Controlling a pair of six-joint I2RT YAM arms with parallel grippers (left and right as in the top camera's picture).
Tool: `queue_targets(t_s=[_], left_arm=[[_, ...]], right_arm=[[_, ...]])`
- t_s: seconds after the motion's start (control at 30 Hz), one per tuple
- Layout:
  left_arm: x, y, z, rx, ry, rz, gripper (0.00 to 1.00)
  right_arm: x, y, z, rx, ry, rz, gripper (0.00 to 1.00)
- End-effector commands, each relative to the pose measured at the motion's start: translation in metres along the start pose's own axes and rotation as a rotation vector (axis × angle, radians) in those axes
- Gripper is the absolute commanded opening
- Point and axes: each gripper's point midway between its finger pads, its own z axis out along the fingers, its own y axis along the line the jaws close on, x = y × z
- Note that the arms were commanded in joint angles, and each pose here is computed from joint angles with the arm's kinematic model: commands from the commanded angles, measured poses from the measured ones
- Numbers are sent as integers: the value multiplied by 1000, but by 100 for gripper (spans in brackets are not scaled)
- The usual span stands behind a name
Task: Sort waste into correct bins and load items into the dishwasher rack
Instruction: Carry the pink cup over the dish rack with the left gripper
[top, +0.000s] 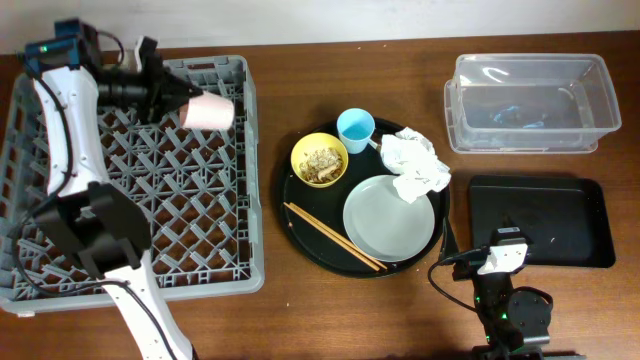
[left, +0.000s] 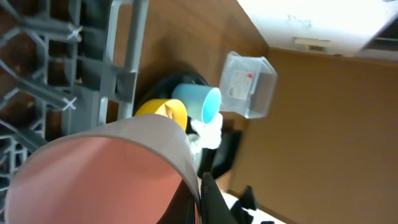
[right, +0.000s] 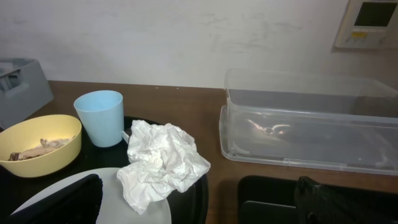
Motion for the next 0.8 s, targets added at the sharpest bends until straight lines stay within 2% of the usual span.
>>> queue_targets(t_s=[0.0,0.13,0.37,0.57,0.77], left_arm=[[-1,15,4,132,26,-30,1],[-8,35,-4,193,-1,-69,1],[-14,62,-22,200,-45,-113,1],[-15,88,-26,82,-63,-130,3],[-7,93,-21,99,-37,-171,3]], right_arm=[[2,1,0,-3,2,4,99],[2,1,0,-3,2,4,99],[2,1,0,-3,2,4,99],[2,1,0,-3,2,4,99],[2,1,0,-3,2,4,99]])
